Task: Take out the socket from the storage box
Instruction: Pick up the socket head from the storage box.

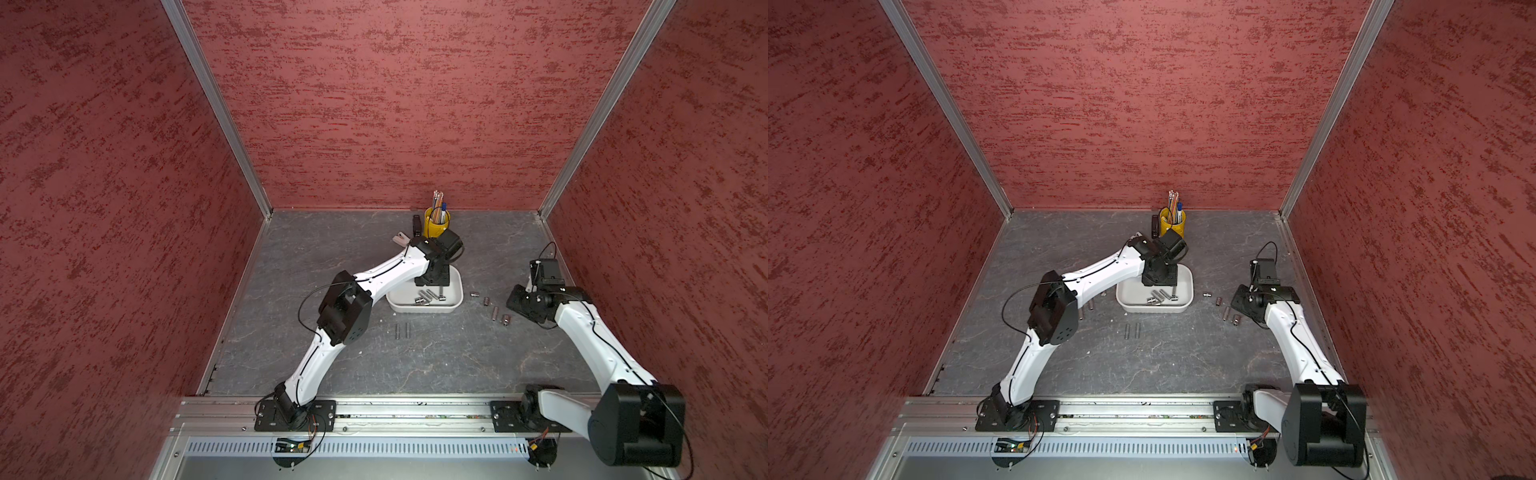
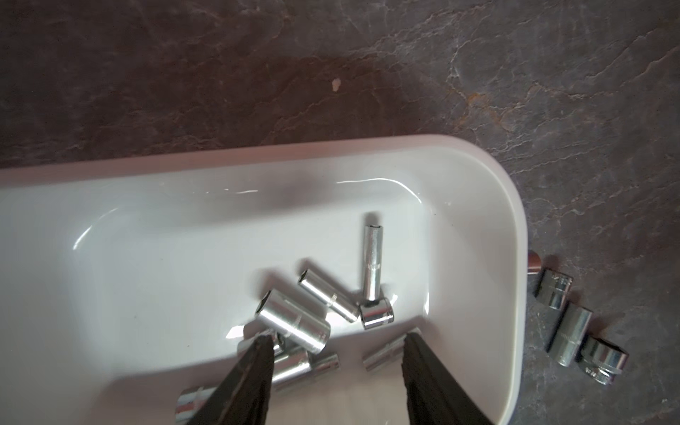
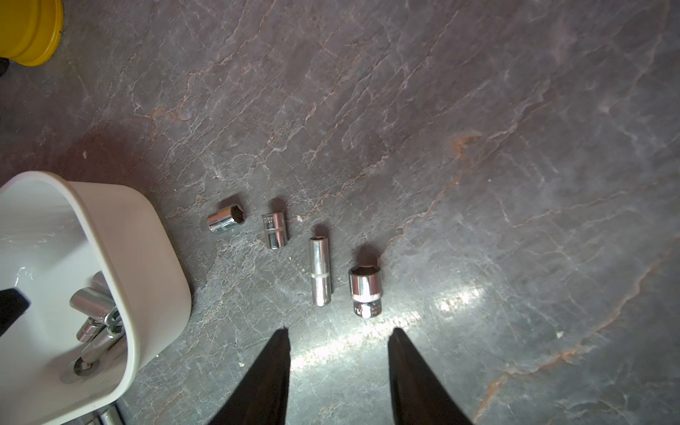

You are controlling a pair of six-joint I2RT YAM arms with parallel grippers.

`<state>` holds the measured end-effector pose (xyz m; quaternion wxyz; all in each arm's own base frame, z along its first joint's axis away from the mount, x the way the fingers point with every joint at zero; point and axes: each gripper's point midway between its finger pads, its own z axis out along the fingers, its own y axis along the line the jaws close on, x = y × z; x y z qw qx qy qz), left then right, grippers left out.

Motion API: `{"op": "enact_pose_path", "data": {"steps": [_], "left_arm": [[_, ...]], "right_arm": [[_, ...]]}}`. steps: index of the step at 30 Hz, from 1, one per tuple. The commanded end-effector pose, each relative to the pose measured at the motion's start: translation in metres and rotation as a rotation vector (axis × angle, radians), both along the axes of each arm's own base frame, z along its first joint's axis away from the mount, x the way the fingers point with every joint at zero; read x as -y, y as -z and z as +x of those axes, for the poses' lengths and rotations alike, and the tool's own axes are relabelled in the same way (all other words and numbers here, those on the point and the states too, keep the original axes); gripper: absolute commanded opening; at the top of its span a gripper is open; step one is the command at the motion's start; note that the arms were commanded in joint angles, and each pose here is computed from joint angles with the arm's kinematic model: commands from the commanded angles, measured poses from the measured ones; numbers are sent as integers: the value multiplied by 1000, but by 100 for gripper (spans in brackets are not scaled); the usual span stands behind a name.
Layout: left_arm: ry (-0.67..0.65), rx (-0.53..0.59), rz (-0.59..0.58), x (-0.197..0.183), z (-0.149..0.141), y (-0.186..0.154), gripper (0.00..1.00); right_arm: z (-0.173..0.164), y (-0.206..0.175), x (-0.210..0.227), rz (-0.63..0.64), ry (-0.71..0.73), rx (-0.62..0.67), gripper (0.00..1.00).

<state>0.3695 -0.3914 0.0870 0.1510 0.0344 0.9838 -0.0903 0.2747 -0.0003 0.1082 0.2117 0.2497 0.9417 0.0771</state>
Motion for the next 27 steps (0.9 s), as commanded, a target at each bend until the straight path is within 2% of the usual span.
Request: {"op": "enact_pose_path", "data": {"steps": [1,5,9,23,27], "left_arm": [[-5,-20,45,8,-4,4,59],[18,-40,74,19,-3,25,58],[9,-49,122,13,0,40,57],[31,-104,163,10,1,88,55],[29,-128,178,5,2,102,50]], "right_arm": [[2,-1,-3,13,-15,18,47],[3,-2,-3,16,-21,26,47],[4,-2,-5,21,-26,25,47],[7,2,-9,42,-40,22,46],[7,3,-10,49,-44,22,45]]}}
